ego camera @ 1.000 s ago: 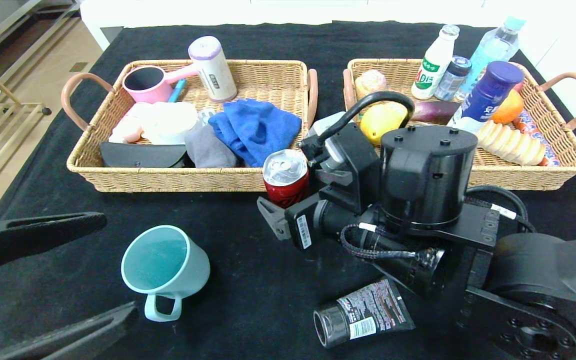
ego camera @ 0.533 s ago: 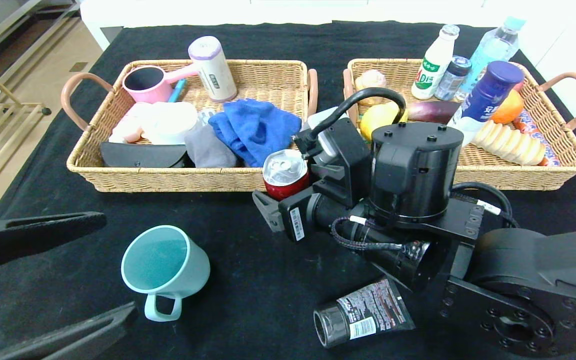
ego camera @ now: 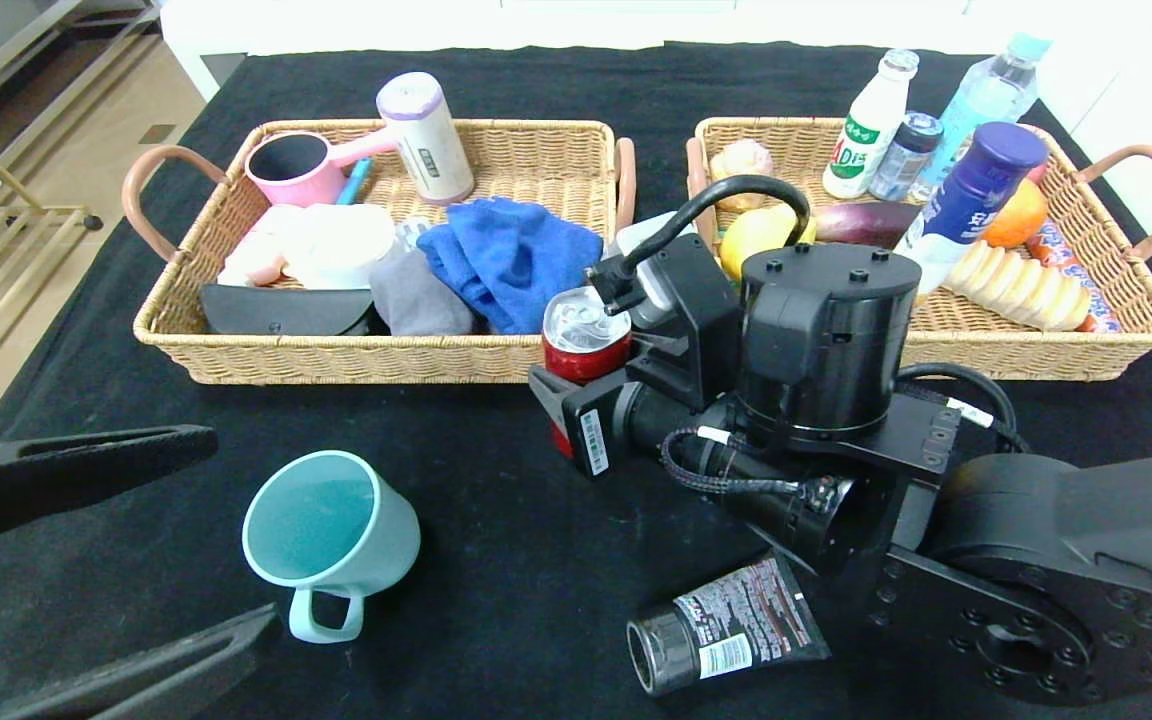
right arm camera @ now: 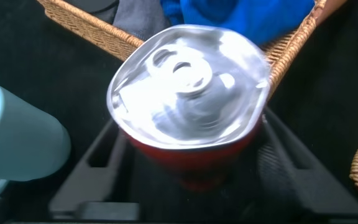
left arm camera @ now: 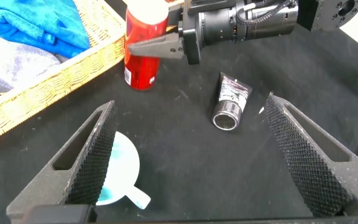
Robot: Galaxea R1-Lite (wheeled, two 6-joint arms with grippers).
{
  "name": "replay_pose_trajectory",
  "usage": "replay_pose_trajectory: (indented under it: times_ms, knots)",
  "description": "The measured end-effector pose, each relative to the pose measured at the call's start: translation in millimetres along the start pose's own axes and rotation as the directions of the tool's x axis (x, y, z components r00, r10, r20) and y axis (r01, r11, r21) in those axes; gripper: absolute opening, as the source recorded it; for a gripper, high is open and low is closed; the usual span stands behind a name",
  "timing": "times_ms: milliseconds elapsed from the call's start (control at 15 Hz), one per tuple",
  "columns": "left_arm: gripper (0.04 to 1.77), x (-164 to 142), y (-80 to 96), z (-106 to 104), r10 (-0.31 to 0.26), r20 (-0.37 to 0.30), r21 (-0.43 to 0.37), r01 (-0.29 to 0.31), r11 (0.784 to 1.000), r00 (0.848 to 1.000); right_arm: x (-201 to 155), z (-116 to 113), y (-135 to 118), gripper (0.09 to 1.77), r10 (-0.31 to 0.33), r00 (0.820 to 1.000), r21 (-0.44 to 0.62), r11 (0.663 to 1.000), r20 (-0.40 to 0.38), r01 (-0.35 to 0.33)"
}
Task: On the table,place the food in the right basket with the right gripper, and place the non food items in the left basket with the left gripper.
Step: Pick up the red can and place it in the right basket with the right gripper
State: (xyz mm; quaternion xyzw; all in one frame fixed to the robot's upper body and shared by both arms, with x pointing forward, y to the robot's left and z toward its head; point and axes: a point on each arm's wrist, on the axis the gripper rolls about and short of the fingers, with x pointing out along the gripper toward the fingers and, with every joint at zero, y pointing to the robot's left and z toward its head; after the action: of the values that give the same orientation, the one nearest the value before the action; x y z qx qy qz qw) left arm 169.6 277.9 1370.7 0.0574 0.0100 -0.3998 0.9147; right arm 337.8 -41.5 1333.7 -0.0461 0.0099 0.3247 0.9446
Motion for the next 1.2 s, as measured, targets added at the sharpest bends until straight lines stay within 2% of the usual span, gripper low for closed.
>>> replay_pose_trajectory:
  times_ms: [67, 200, 1200]
  knots:
    - [1.72, 0.1, 0.0, -0.1, 0.000, -0.001, -0.001, 0.000, 1.000, 1.000, 0.1, 0.1, -0.3, 1.07, -0.002, 1.000, -0.002, 1.000, 0.001, 0.002]
    - [1.72, 0.1, 0.0, -0.1, 0.000, 0.000, 0.000, 0.000, 1.000, 1.000, -0.1, -0.5, -0.2, 1.03, -0.001, 1.000, -0.004, 1.000, 0.000, 0.001]
    - [1.72, 0.1, -0.1, -0.6, -0.001, -0.002, -0.001, 0.001, 1.000, 1.000, -3.9, 1.9, -0.4, 1.02, -0.004, 1.000, -0.022, 1.000, -0.003, 0.004]
